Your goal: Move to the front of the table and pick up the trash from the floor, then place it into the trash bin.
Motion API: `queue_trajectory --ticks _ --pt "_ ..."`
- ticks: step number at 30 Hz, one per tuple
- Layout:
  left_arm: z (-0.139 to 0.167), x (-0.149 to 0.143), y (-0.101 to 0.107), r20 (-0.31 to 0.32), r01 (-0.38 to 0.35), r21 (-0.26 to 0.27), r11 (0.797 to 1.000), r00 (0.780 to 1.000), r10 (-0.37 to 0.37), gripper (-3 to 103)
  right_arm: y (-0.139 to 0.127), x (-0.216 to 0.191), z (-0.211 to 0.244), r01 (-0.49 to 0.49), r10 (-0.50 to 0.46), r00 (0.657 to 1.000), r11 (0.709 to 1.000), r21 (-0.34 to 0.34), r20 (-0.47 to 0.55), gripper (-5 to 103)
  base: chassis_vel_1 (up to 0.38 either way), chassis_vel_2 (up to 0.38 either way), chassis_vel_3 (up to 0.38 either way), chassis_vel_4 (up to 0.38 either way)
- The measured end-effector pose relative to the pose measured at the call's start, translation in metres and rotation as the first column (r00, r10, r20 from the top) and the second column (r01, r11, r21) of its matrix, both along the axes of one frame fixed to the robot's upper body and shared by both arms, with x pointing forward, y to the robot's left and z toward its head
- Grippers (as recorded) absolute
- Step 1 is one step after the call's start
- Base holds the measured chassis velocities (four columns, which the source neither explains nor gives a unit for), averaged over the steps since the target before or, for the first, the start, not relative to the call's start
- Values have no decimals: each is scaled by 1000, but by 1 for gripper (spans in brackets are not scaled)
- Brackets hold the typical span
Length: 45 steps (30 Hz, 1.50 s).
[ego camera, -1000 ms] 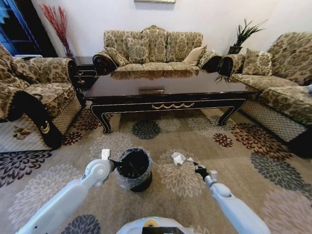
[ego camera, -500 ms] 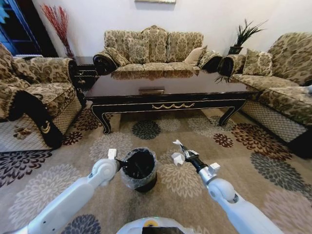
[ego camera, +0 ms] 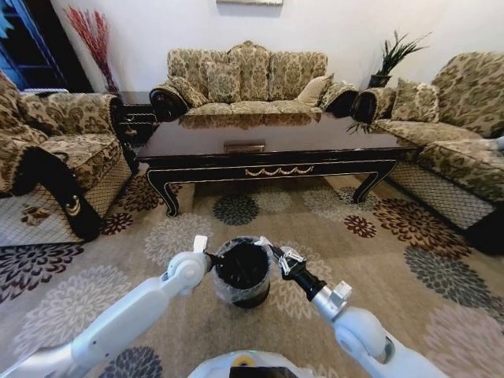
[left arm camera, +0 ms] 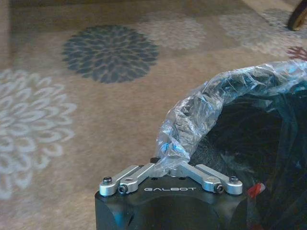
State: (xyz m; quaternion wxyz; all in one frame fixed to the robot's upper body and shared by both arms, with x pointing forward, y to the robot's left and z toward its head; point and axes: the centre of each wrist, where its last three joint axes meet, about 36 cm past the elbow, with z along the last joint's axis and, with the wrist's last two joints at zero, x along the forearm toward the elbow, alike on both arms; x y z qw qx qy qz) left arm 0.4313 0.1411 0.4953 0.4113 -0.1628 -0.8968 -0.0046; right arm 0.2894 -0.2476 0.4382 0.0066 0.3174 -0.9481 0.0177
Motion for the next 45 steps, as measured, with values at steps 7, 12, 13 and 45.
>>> queue_trajectory --ticks 7,12,13,45 --pt "0 -3 -29 -4 68 -21 997 998 -68 2 -10 -5 2 -57 57 998 997 -59 -10 14 0 0 0 0" --pt "-8 -7 -29 -17 59 -12 998 998 -60 2 -13 -1 2 -48 47 999 997 -58 -11 29 0 0 0 0" --pt "-9 -8 -29 -20 57 -10 998 998 -57 2 -14 1 2 -46 46 999 997 -60 -8 35 0 0 0 0" --pt "-9 -4 -16 -26 16 21 1000 1000 -16 2 8 -4 60 68 -111 977 972 -225 -184 100 0 0 0 0"
